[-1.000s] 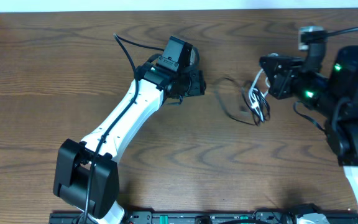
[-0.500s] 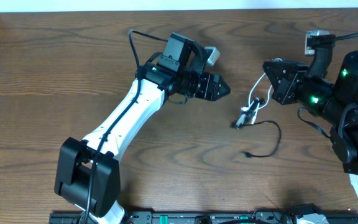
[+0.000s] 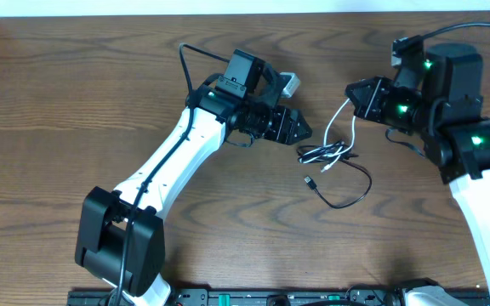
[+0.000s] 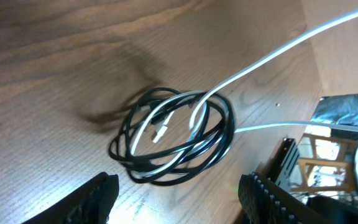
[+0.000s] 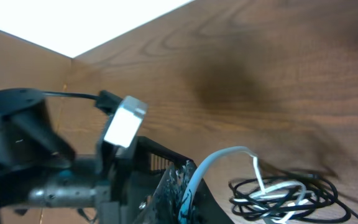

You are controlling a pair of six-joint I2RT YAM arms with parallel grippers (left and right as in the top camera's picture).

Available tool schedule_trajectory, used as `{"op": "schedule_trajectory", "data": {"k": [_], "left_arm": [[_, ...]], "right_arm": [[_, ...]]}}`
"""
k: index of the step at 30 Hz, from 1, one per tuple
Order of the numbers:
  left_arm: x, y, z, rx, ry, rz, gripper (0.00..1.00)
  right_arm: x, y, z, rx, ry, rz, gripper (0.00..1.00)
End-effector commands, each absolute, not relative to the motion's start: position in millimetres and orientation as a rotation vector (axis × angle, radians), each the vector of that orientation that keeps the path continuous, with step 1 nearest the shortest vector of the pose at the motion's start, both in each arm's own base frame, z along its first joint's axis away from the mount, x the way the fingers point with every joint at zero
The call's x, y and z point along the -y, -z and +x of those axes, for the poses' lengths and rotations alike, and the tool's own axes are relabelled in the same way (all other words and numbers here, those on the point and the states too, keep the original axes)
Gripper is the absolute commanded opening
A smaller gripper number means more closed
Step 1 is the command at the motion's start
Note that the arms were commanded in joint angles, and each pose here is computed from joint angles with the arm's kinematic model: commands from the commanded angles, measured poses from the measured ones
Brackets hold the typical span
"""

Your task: Untangle cables

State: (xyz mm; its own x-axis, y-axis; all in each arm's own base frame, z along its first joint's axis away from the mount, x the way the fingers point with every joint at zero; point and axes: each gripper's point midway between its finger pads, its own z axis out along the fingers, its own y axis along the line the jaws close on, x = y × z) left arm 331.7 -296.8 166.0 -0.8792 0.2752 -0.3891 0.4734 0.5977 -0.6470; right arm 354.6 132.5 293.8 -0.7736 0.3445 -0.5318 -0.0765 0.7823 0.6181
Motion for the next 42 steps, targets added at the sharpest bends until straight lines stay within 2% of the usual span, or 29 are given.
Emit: {"op": "schedule_trajectory", "data": {"k": [1, 16, 26, 29, 38, 40, 42], "left_arm": [[305, -159, 324, -2.519, 1.108, 0.793, 0.67], [310, -130, 327, -2.533, 0.626, 0.889, 0.66], [324, -133, 324, -2.487, 0.705, 0.929, 0.66], [328, -130, 319, -2.480, 0.752, 0.973, 0.62], [340, -89, 314, -2.554, 0.838, 1.004, 0.61], [343, -85, 315, -2.560, 0.860, 0.999, 0.52], [343, -81, 316, -2.569, 0.861, 0.984, 0.49]], "right_arm": [[-135, -296, 359, -2.319, -0.876, 0.210, 0.01], [-140, -295, 360, -2.321, -0.906, 0.193, 0.01], [-139, -297, 361, -2.312, -0.902, 0.182, 0.01], [-138, -297, 361, -2.311, -0.901, 0.186, 0.01], [-138, -296, 361, -2.311, -0.897, 0.178, 0.01], [-138, -296, 361, -2.312, -0.896, 0.178, 0.01], [-138, -296, 361, -2.315, -0.896, 0.179, 0.01]]}}
